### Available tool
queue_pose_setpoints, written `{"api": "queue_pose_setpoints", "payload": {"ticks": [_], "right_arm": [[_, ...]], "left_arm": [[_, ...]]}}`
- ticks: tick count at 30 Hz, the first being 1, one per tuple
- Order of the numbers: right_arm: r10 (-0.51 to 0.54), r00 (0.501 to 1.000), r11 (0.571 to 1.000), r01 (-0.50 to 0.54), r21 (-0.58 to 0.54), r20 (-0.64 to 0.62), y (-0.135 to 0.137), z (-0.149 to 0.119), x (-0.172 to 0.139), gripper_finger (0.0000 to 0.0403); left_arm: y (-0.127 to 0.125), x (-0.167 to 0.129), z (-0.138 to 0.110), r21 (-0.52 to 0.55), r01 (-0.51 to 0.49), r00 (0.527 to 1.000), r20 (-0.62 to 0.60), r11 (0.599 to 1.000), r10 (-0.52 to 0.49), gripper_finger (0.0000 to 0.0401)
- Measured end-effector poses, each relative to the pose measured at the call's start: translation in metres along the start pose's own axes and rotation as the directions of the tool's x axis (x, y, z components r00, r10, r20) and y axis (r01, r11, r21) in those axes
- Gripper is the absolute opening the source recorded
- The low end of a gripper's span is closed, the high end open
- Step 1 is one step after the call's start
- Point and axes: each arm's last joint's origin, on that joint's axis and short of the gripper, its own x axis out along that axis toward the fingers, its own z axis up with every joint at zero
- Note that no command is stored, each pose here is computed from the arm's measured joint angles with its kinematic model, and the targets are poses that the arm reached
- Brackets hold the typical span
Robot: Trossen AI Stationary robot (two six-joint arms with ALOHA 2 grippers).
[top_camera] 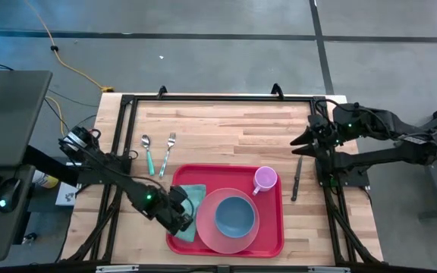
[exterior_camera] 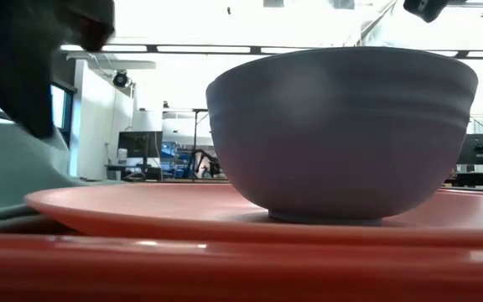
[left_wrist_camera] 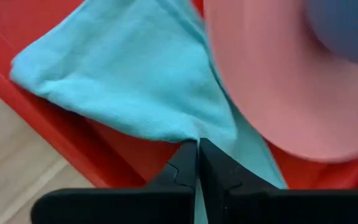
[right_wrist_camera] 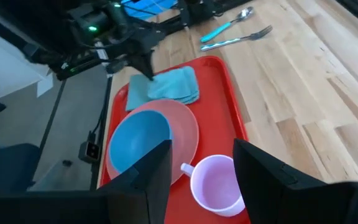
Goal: Set up tray
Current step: Put the blue napkin on the tray to the left of the pink plate
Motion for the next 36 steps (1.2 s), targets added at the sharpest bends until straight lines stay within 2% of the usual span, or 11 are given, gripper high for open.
{"api": "queue_pose_setpoints", "payload": {"ticks": [4, 10, 15, 19, 27, 29, 36], "right_arm": [[0.029, 0.999, 0.999, -0.029, -0.012, -0.015, 0.001, 0.0, 0.001, 0.0149], [0.065, 0.997, 0.997, -0.067, -0.049, -0.032, 0.002, -0.001, 0.001, 0.0149], [0.071, 0.997, 0.996, -0.073, -0.06, -0.036, 0.002, -0.001, 0.001, 0.0149], [0.07, 0.997, 0.995, -0.073, -0.07, -0.036, 0.002, -0.001, 0.001, 0.0149], [0.07, 0.997, 0.994, -0.073, -0.079, -0.037, 0.002, -0.002, 0.001, 0.0149], [0.07, 0.997, 0.994, -0.073, -0.079, -0.037, 0.002, -0.002, 0.001, 0.0149], [0.076, 0.996, 0.994, -0.078, -0.078, -0.039, 0.002, -0.002, 0.001, 0.0149]], "left_arm": [[0.003, 0.007, 0.009, -0.017, -0.032, 0.999, -0.027, 0.999, 0.031, 0.003], [0.007, 0.008, 0.011, 0.018, -0.057, 0.991, -0.117, 0.998, 0.058, 0.0014], [0.005, 0.008, 0.009, 0.001, -0.03, 0.985, -0.167, 1.0, 0.03, 0.0009], [-0.001, 0.011, 0.009, -0.017, 0.018, 0.987, -0.158, 1.0, -0.021, 0.0008], [-0.008, 0.044, 0.0, -0.05, 0.008, 0.981, -0.195, 0.999, -0.018, 0.0007], [-0.011, 0.048, 0.0, -0.064, 0.029, 0.982, -0.182, 0.998, -0.04, 0.0009], [-0.009, 0.05, 0.004, -0.087, 0.004, 0.995, -0.099, 0.996, -0.012, 0.0007]]}}
